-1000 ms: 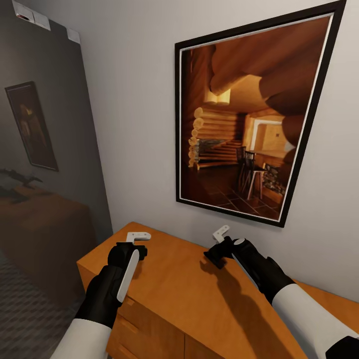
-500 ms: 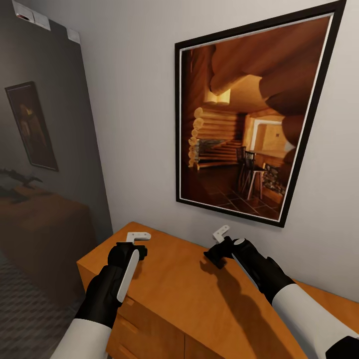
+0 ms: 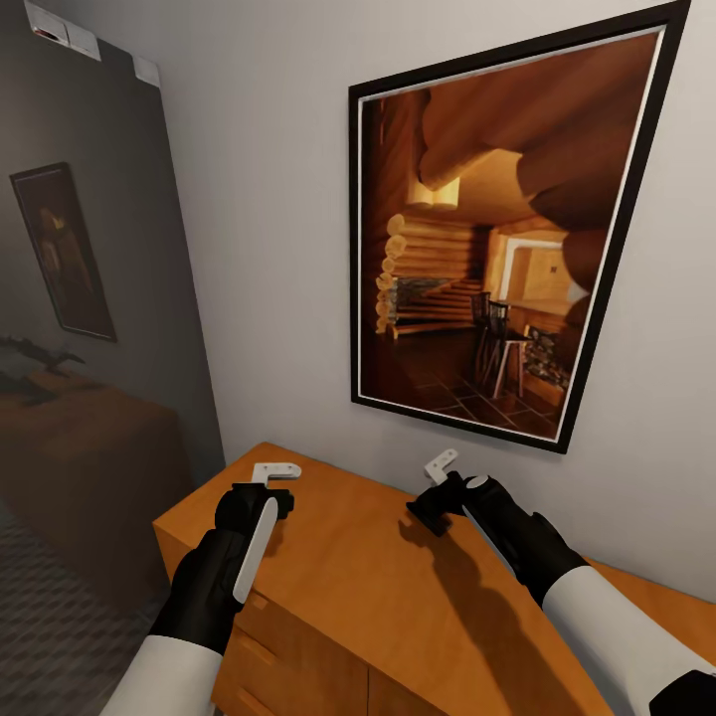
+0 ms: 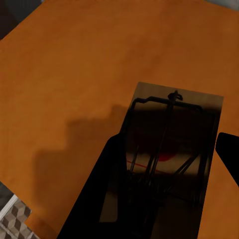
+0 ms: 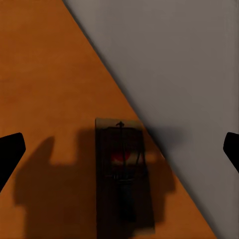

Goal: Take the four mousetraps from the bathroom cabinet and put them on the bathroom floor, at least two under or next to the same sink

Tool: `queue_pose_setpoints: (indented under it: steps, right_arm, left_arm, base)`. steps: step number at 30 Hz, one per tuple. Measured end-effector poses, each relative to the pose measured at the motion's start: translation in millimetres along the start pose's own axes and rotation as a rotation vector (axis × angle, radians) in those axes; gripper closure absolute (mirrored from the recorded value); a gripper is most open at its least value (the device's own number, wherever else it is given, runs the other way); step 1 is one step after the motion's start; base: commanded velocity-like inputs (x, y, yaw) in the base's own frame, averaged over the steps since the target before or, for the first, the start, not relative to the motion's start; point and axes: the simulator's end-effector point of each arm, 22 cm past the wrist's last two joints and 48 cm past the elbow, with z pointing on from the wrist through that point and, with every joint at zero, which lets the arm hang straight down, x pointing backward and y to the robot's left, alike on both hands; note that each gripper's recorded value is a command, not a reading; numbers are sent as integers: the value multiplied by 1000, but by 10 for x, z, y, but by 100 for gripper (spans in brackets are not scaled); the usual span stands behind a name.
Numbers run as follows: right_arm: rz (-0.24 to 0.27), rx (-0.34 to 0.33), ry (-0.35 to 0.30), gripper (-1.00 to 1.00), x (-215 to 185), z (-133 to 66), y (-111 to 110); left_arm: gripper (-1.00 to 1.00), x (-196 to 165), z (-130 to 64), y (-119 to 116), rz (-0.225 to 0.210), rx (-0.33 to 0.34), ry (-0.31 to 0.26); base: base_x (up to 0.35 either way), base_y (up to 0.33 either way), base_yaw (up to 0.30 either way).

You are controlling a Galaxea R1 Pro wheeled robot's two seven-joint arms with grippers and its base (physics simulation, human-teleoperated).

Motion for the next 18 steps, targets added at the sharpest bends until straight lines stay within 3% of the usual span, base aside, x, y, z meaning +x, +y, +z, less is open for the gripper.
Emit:
queue_pose_setpoints:
  steps: [18]
  right_arm:
    - [7, -7, 10, -100, 40, 8, 10]
  left_arm:
    - [100, -1, 0, 1, 1, -1, -1]
  base:
    - [0, 0, 0]
